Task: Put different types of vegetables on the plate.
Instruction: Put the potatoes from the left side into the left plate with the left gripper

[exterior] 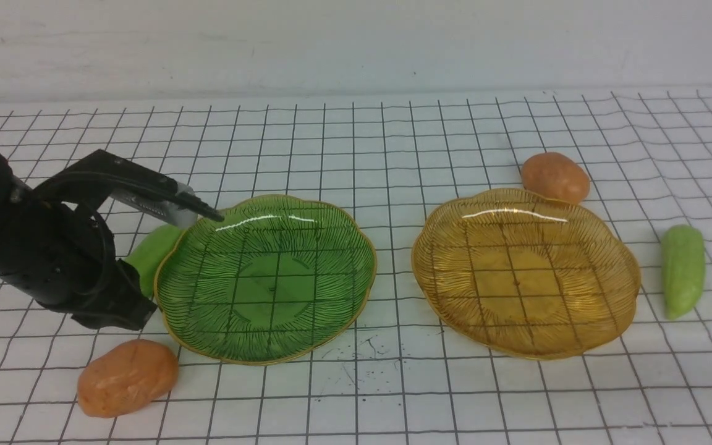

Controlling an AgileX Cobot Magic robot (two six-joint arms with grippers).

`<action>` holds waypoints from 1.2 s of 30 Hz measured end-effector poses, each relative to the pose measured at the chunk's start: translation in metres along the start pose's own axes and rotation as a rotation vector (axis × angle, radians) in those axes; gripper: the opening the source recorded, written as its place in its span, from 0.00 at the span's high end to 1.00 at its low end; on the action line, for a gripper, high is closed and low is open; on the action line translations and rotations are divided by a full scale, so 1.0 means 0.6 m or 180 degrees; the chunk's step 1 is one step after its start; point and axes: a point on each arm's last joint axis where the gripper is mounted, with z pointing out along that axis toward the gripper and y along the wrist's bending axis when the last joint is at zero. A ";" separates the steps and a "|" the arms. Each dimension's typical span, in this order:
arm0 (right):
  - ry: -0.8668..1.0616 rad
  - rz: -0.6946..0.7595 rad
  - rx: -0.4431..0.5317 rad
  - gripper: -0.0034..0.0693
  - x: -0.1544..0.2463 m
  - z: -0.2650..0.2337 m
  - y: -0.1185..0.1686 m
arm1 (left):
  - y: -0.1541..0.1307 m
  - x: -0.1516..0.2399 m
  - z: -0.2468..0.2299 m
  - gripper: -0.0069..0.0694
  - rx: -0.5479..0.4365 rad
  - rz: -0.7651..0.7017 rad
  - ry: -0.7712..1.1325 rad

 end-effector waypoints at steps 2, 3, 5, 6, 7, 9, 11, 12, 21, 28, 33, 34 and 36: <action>0.0312 -0.0174 -0.0010 0.97 -0.009 0.015 0.005 | 0.002 0.000 0.003 0.36 -0.0019 0.0129 0.0015; 0.0422 -0.0232 -0.0021 0.97 -0.010 0.020 0.006 | 0.004 -0.001 0.006 0.29 -0.0036 0.0220 0.0028; 0.0598 -0.0271 0.0001 0.97 -0.010 0.031 0.002 | 0.009 -0.002 0.017 0.15 -0.0056 0.0463 0.0073; 0.0648 -0.0285 0.0013 0.97 -0.010 0.034 0.001 | 0.012 -0.002 0.029 0.09 -0.0039 0.0537 0.0142; 0.0683 -0.0306 0.0017 0.97 -0.009 0.036 -0.001 | 0.015 -0.002 0.041 0.06 -0.0008 0.0578 0.0219; 0.0711 -0.0325 0.0014 0.97 -0.008 0.038 -0.001 | 0.022 0.000 0.068 0.02 0.0054 0.0626 0.0382; 0.0714 -0.0343 0.0010 0.97 -0.008 0.038 -0.001 | 0.026 0.002 0.085 0.02 0.0094 0.0635 0.0487; 0.0718 -0.0347 0.0008 0.97 -0.008 0.038 -0.001 | 0.028 0.004 0.096 0.02 0.0118 0.0640 0.0556; 0.0714 -0.0359 0.0007 0.97 -0.008 0.038 -0.001 | 0.041 0.014 0.144 0.03 0.0140 0.0618 0.0880; 0.0670 -0.0348 0.0055 0.97 -0.013 0.042 -0.003 | 0.038 0.024 0.159 0.26 0.0273 0.0389 0.1136; 0.0927 -0.0370 0.0060 0.97 -0.046 0.067 0.007 | 0.029 0.025 0.142 0.25 0.0407 -0.0019 0.1474; 0.1035 -0.0418 0.0054 0.97 -0.057 0.075 0.009 | 0.028 0.021 0.133 0.25 0.0425 -0.0129 0.1468; 0.1181 -0.0489 0.0115 0.97 -0.081 0.092 0.011 | 0.022 0.008 0.106 0.25 0.0449 -0.0269 0.1330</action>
